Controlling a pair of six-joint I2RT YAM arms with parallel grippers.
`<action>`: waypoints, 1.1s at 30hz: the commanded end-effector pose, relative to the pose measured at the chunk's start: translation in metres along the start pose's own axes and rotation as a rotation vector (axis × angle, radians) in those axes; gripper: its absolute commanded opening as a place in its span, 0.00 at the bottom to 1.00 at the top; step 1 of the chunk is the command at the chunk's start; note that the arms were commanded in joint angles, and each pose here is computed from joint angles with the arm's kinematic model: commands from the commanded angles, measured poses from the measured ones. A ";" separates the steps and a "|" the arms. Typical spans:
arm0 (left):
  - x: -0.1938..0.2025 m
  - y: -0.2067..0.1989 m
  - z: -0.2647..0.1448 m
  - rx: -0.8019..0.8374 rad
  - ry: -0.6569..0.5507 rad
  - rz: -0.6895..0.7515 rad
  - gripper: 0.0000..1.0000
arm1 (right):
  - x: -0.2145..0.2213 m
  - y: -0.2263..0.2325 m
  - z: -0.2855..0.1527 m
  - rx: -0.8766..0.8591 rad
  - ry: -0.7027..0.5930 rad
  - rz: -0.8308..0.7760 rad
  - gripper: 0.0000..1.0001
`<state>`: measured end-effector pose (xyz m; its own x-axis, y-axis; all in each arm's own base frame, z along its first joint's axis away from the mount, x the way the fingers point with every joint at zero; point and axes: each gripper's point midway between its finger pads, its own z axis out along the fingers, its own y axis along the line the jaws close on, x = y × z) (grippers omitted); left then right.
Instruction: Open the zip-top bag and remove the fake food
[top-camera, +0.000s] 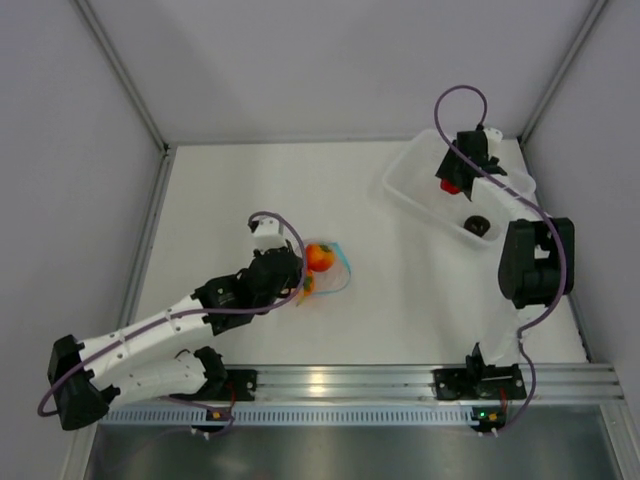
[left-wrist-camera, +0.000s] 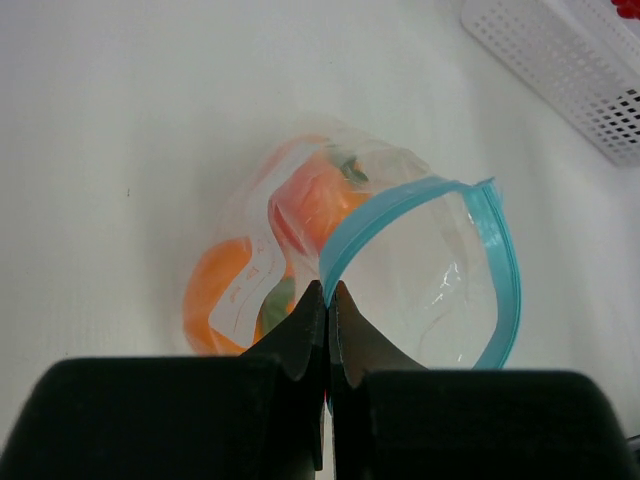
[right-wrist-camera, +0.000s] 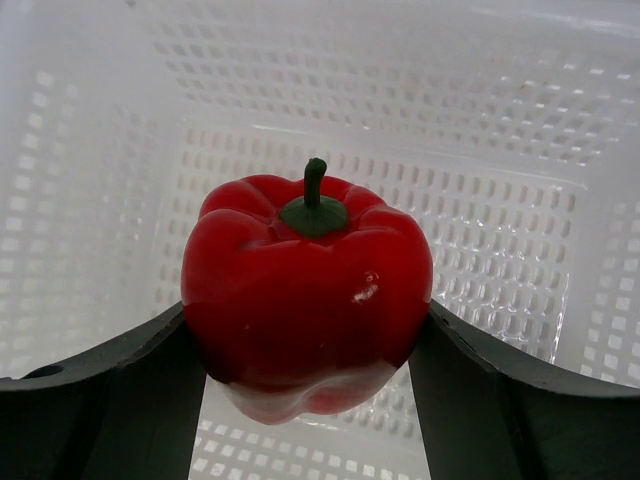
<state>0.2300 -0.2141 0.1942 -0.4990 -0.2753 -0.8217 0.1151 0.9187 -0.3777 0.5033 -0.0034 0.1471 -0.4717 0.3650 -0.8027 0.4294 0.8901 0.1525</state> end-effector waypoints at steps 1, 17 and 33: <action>-0.016 -0.014 0.001 0.024 -0.012 0.011 0.00 | 0.000 -0.002 0.016 0.018 0.004 -0.033 0.37; 0.011 -0.057 0.033 0.109 0.095 -0.038 0.00 | -0.030 0.011 -0.028 -0.067 0.029 -0.050 0.87; -0.001 -0.076 0.042 0.143 0.040 -0.199 0.00 | 0.020 0.079 -0.234 -0.672 -0.061 0.053 0.65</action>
<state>0.2455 -0.2832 0.1676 -0.6194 -0.2904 -0.7294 0.1364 0.8751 -0.4643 0.3764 0.0901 0.2497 -0.4446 0.3468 -0.8258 0.0547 0.9308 0.3615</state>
